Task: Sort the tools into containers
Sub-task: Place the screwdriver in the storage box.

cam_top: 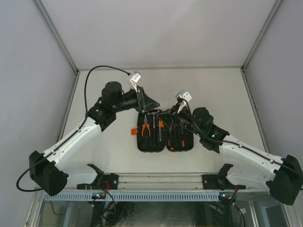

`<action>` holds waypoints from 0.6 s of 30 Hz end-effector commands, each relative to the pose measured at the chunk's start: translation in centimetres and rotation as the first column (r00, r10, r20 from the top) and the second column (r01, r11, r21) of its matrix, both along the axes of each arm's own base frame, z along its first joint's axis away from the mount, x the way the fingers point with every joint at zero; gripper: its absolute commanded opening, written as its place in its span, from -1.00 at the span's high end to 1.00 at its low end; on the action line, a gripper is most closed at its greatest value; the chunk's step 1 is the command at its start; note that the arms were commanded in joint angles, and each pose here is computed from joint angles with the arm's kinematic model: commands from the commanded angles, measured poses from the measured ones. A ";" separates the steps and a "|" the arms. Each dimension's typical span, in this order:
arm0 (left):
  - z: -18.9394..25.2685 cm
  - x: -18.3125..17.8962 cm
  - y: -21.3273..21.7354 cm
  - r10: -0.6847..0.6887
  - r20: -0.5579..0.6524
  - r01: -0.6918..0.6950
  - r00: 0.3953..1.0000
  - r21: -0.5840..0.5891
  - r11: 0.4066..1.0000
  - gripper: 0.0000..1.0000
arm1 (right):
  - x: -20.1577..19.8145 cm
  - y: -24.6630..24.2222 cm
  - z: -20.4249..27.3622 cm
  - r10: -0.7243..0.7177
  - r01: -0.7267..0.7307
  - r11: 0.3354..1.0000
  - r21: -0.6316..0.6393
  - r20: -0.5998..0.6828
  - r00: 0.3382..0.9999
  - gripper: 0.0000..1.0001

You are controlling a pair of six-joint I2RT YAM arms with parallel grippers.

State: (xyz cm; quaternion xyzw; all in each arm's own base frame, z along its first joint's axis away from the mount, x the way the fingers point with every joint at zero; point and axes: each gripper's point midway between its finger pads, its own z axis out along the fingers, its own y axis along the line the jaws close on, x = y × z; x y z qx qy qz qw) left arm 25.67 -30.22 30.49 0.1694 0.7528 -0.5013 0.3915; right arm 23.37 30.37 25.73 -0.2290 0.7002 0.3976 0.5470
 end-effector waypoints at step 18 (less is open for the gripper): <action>-1.2 3.9 4.6 0.246 0.076 -0.255 0.966 0.166 0.953 -0.27 | 1.2 -11.1 -6.8 -0.464 0.393 0.882 -0.260 -0.339 0.818 1.00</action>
